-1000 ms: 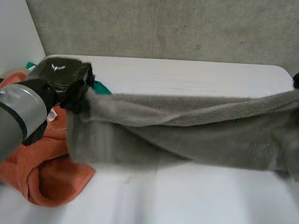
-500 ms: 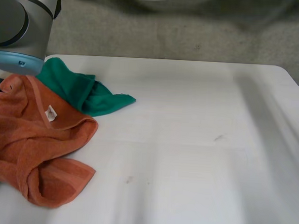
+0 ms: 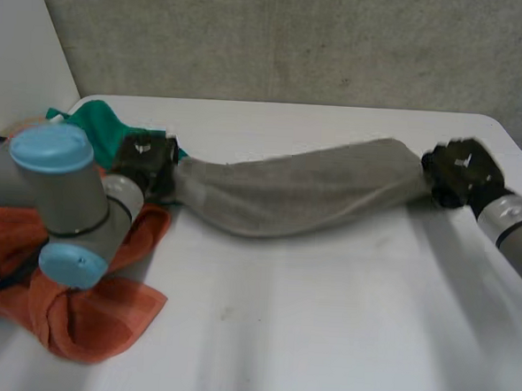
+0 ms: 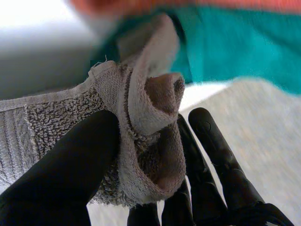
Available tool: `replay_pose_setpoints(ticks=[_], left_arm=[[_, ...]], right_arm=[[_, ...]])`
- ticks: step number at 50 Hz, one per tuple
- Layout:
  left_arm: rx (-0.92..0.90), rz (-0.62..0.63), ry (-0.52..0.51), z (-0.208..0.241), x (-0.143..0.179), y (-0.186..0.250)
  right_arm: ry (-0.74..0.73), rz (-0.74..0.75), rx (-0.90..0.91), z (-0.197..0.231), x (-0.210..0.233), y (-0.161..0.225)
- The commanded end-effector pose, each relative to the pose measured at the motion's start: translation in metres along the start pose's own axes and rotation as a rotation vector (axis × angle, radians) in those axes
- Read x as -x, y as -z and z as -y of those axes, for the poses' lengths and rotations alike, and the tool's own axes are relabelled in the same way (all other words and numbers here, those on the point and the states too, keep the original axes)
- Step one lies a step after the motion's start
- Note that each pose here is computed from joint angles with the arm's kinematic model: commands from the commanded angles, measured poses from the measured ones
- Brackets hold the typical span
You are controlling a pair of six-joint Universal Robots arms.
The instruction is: Fold the laundry.
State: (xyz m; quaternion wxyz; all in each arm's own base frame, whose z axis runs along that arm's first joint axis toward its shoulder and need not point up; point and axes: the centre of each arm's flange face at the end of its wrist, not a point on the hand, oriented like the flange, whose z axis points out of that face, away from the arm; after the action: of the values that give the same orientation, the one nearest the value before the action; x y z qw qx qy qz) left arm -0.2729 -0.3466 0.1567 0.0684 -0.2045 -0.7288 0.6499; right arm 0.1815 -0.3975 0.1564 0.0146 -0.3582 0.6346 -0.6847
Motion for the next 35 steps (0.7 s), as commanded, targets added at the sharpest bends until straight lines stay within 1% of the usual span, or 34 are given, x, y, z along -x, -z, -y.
replay_pose_setpoints(ticks=[1, 8, 11, 12, 18, 24, 28, 35], left_arm=[[0.098, -0.036, -0.129, -0.003, -0.007, 0.032], [0.084, -0.073, -0.208, 0.019, -0.014, 0.077], [0.094, -0.088, -0.23, 0.017, -0.016, 0.089], [0.108, -0.104, -0.25, 0.012, -0.018, 0.098], [0.156, -0.171, -0.321, -0.01, -0.028, 0.114], [0.208, -0.194, -0.368, -0.033, -0.03, 0.108], [0.198, -0.18, -0.391, -0.039, -0.027, 0.096], [0.183, -0.161, -0.4, -0.044, -0.023, 0.076]], right_arm=[[0.001, 0.089, 0.169, -0.011, 0.008, 0.016], [-0.061, 0.086, 0.186, 0.003, 0.003, 0.029], [-0.068, 0.085, 0.183, 0.005, 0.003, 0.032], [-0.073, 0.086, 0.182, 0.007, 0.003, 0.034], [-0.08, 0.098, 0.181, 0.009, 0.006, 0.04], [-0.088, 0.117, 0.188, 0.007, 0.012, 0.042], [-0.094, 0.125, 0.197, 0.004, 0.015, 0.043], [-0.103, 0.131, 0.213, -0.001, 0.018, 0.045]])
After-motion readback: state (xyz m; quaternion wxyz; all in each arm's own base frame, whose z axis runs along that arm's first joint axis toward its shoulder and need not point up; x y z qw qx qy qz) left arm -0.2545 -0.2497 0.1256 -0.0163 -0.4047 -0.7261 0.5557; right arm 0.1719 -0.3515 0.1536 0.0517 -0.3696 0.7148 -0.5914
